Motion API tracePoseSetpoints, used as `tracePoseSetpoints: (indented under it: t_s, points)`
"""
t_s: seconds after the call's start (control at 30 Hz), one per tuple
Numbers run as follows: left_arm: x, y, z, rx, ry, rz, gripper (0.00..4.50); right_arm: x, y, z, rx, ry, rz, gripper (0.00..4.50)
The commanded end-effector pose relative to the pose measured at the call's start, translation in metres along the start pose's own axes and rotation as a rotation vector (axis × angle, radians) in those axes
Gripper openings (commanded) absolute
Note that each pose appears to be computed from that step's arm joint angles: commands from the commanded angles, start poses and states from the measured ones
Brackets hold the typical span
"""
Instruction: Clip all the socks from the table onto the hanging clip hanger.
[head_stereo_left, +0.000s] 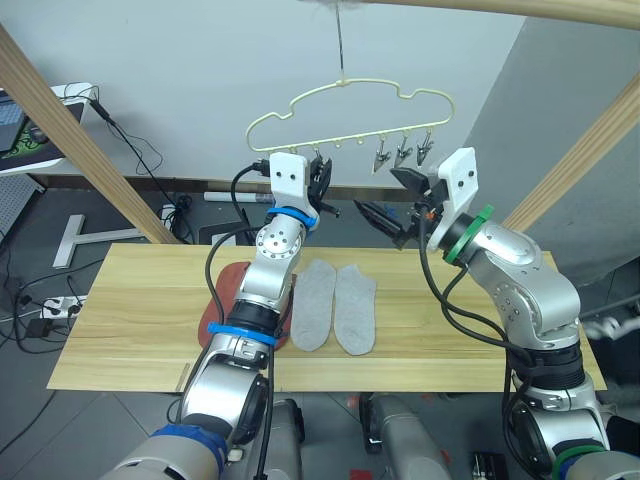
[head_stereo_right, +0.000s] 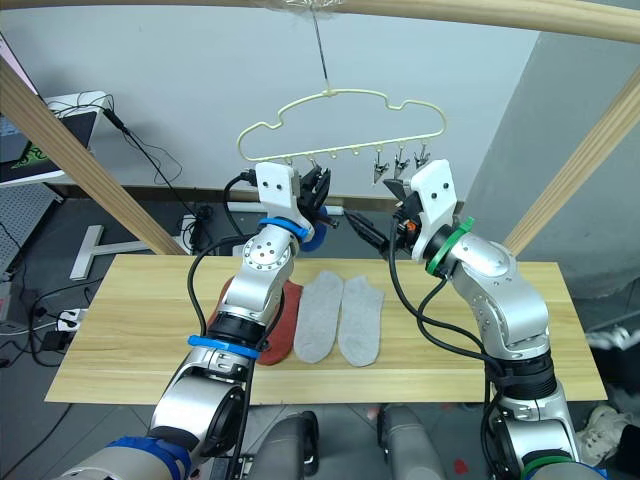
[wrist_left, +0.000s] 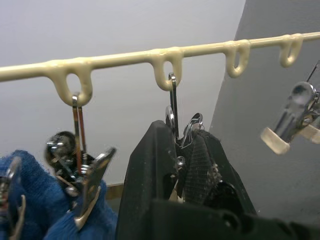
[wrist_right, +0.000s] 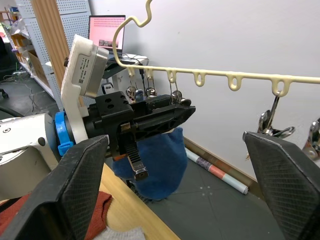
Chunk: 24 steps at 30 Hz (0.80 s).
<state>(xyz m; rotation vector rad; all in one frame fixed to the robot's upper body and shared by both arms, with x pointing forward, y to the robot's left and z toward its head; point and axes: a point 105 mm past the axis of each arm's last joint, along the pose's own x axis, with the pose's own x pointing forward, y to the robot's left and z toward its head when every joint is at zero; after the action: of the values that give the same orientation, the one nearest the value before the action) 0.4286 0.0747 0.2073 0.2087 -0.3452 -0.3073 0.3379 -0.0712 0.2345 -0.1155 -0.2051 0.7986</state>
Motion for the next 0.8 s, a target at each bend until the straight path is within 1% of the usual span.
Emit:
tracePoseSetpoints:
  t_s: [0.03,0.17,0.23,0.33,0.63,0.7,0.73,0.8]
  points:
    - [0.0014,0.0030,0.0182,0.007,-0.071,0.014,0.28,0.0009,0.0014,0.0146,-0.013,-0.052,0.010,4.50]
    - [-0.0021,0.0050,0.0165,-0.034,-0.065,0.014,0.28,0.0018,0.0055,0.0090,-0.013,-0.037,0.025,4.50]
    - [-0.0040,0.0091,0.0128,-0.063,-0.047,0.031,0.28,0.0026,0.0064,0.0093,-0.010,-0.039,0.028,4.50]
    - [-0.0054,0.0110,0.0126,-0.032,-0.049,0.031,0.28,0.0030,0.0058,0.0097,-0.010,-0.040,0.030,4.50]
    - [-0.0021,0.0049,0.0181,-0.050,-0.070,0.021,0.28,0.0049,0.0049,0.0104,-0.012,-0.040,0.035,4.50]
    - [-0.0020,0.0032,0.0183,-0.051,-0.071,0.018,0.99,0.0040,0.0046,0.0105,-0.013,-0.040,0.035,4.50]
    - [-0.0017,0.0031,0.0180,-0.052,-0.070,0.018,1.19,0.0038,0.0044,0.0104,-0.015,-0.039,0.035,4.50]
    - [-0.0018,0.0033,0.0177,-0.052,-0.069,0.018,1.85,0.0035,0.0044,0.0105,-0.016,-0.038,0.034,4.50]
